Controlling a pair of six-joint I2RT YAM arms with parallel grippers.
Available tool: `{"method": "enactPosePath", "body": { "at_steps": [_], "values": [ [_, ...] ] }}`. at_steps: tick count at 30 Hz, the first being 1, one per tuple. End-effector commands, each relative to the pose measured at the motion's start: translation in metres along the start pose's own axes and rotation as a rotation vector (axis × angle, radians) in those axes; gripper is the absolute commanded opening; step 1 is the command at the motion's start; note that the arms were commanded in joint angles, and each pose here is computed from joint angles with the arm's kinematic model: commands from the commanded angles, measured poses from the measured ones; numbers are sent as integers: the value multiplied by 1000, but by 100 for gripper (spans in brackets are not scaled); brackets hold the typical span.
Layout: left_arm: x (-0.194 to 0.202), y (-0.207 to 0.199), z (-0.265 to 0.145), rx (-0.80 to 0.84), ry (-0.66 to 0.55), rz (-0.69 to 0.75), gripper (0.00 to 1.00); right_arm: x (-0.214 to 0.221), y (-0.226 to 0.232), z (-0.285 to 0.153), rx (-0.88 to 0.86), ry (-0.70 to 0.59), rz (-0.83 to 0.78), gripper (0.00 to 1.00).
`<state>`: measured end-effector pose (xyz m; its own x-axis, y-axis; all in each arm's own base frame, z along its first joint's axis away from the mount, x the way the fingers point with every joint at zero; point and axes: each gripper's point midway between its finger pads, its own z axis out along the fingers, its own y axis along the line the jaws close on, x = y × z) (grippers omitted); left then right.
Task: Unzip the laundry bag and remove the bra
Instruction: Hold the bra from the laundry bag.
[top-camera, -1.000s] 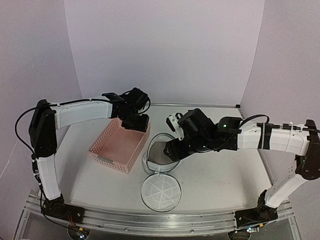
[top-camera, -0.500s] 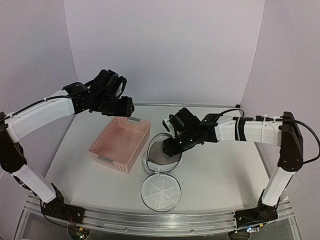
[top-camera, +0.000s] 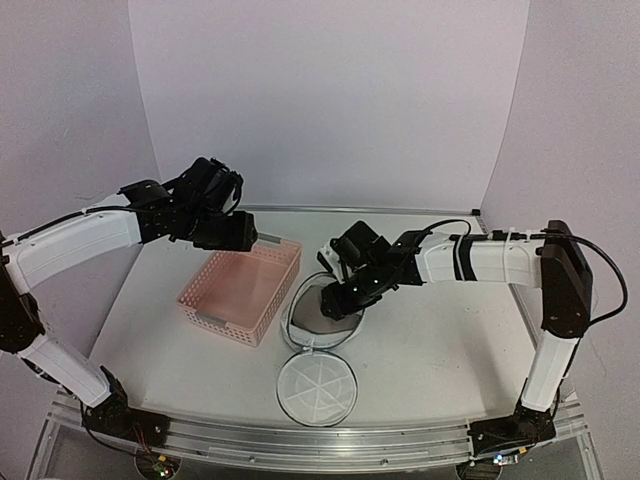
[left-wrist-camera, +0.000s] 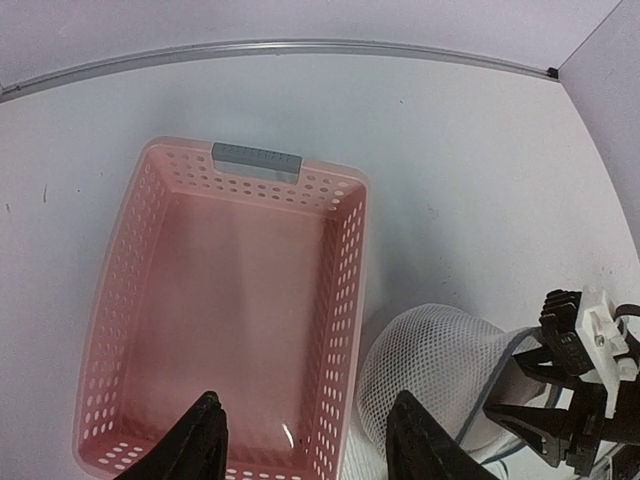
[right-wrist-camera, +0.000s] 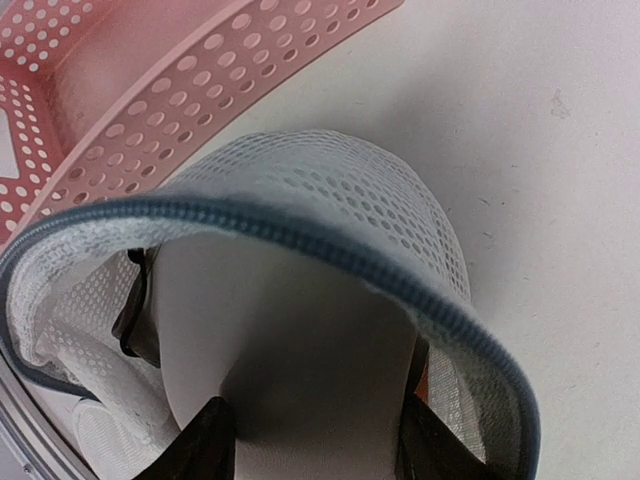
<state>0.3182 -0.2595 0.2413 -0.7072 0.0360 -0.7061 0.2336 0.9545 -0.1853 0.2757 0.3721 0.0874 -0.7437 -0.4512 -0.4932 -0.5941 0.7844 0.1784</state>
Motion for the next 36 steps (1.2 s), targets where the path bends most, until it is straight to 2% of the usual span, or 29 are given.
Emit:
{"method": "enactPosePath", "body": {
  "at_steps": [1,4,7,10,14,28,36],
  "values": [
    [-11,3,-14,2,-51,-25,55,-10,22,-4,-115,-20,5,51],
    [-11,3,-12,0,-49,-26,55,-8,29,-2,-161,-10,11,49],
    [-11,3,-11,1,-48,-27,55,-6,31,2,-177,0,15,40],
    [-11,2,-11,3,-47,-27,55,-4,33,5,-192,5,20,21],
    [-9,2,-11,5,-42,-27,55,-6,36,5,-209,-8,30,0],
    [3,-6,5,30,10,-28,54,-26,56,-45,-332,-135,39,0],
    [17,-54,17,272,103,-22,54,-29,61,-76,-374,-188,18,0]
  ]
}}
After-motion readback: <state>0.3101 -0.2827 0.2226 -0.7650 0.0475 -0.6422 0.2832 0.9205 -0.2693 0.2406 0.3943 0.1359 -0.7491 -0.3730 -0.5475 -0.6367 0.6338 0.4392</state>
